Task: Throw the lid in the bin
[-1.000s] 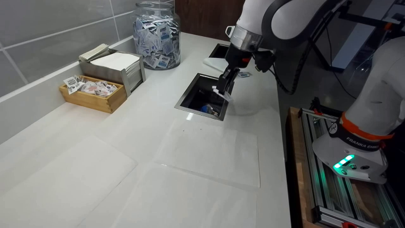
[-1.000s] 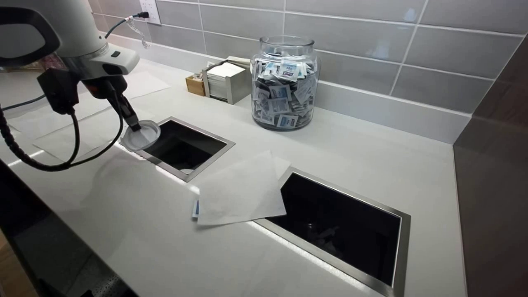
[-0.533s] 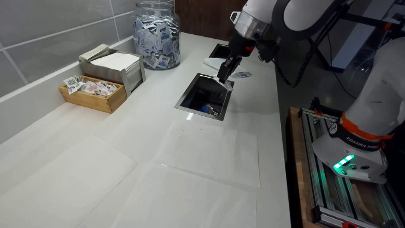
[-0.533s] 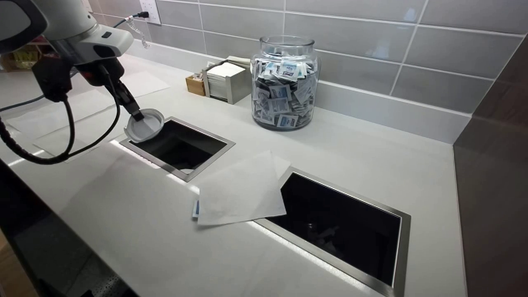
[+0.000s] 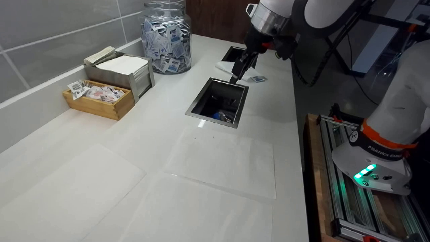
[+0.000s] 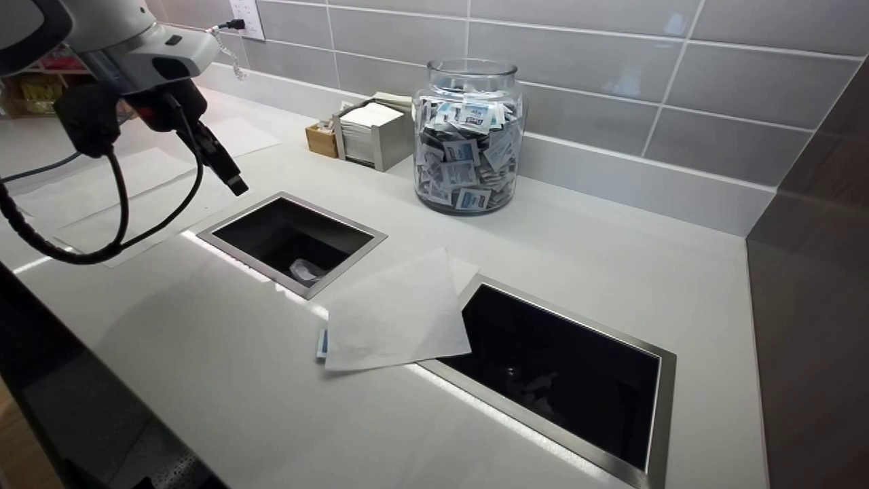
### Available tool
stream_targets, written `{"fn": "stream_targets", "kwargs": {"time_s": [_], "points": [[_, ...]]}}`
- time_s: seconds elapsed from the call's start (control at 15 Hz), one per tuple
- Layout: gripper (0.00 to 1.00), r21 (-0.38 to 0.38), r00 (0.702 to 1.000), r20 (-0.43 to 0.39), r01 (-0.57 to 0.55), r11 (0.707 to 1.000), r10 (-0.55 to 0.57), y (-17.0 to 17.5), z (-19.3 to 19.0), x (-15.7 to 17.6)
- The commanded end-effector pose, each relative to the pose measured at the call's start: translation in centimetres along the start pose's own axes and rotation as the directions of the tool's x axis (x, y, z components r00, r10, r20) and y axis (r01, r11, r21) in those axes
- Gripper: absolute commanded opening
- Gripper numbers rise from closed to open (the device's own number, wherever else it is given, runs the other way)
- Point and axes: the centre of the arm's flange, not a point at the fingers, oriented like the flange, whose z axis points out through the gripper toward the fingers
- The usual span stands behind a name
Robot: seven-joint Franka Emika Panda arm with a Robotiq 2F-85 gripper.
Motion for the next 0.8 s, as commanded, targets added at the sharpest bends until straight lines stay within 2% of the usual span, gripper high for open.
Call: {"fn": "stream_targets", "kwargs": {"time_s": [0.0,0.2,0.73], "points": [[0.75,-0.026,1.000,0.001,0.001,1.000,-0.001,0.1,-0.8,-1.9],[0.99,-0.021,0.999,-0.001,-0.033,0.999,0.033,0.6,-1.6,-2.4],[1.00,-0.046,0.977,0.007,-0.212,0.976,0.212,2.3,-5.1,-4.7]]}}
